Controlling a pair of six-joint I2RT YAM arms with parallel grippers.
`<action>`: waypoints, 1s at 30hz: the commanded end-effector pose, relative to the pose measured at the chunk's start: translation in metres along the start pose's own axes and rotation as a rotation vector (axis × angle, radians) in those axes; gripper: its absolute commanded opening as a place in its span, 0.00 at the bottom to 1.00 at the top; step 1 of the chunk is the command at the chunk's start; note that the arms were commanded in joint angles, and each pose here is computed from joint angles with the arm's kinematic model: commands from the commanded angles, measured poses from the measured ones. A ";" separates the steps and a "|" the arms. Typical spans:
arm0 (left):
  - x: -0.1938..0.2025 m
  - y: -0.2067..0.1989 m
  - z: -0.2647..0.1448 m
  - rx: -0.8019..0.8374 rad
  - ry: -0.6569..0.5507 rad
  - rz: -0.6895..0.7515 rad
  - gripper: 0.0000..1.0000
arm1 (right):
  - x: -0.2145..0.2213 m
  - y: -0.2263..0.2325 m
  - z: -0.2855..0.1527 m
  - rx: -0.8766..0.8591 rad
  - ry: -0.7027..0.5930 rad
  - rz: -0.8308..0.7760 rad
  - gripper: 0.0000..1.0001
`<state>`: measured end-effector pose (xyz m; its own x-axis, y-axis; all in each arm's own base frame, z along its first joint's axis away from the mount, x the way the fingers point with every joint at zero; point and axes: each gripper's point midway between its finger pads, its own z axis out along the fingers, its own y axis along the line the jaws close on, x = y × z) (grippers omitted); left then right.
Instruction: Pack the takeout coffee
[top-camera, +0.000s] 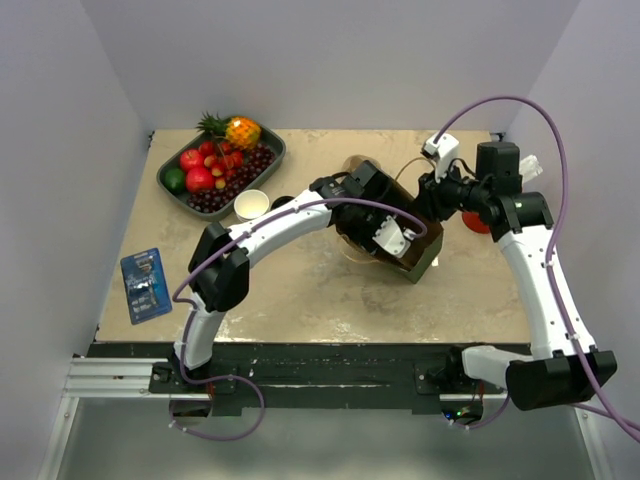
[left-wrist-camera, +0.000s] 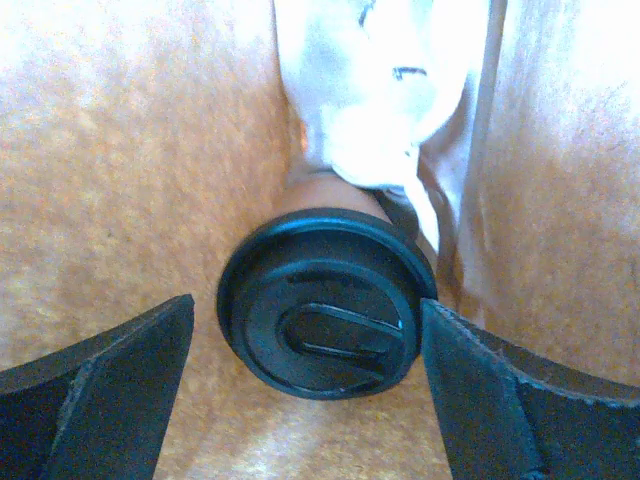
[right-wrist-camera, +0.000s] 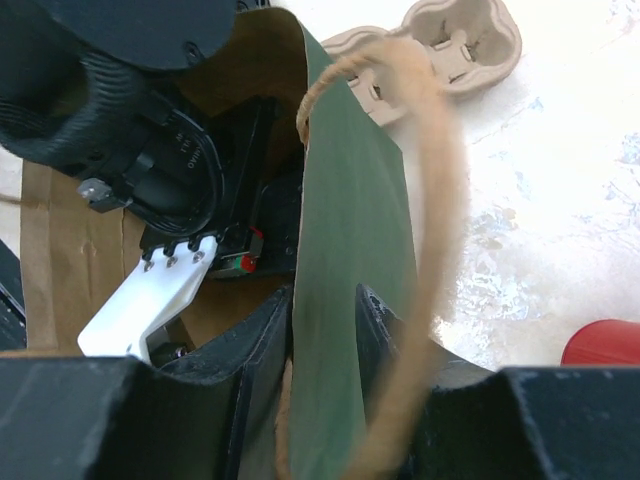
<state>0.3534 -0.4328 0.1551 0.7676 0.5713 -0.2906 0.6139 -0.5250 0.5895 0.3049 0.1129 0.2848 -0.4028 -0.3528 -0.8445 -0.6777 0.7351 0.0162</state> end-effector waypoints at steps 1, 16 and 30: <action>-0.022 0.039 -0.025 -0.129 -0.082 -0.035 0.99 | -0.012 -0.002 -0.004 0.001 -0.027 -0.001 0.35; -0.040 0.062 -0.065 -0.224 -0.147 -0.130 0.99 | -0.003 -0.013 0.009 0.020 0.008 0.034 0.35; -0.051 0.060 -0.078 -0.211 -0.220 -0.175 0.99 | 0.000 -0.014 0.014 0.003 0.021 0.043 0.37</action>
<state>0.3465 -0.4405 0.1994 0.6525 0.5771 -0.4911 0.7375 -0.3343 0.5868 0.3184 0.1100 0.2640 -0.4706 -0.3468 -0.8114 -0.6569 0.7516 0.0598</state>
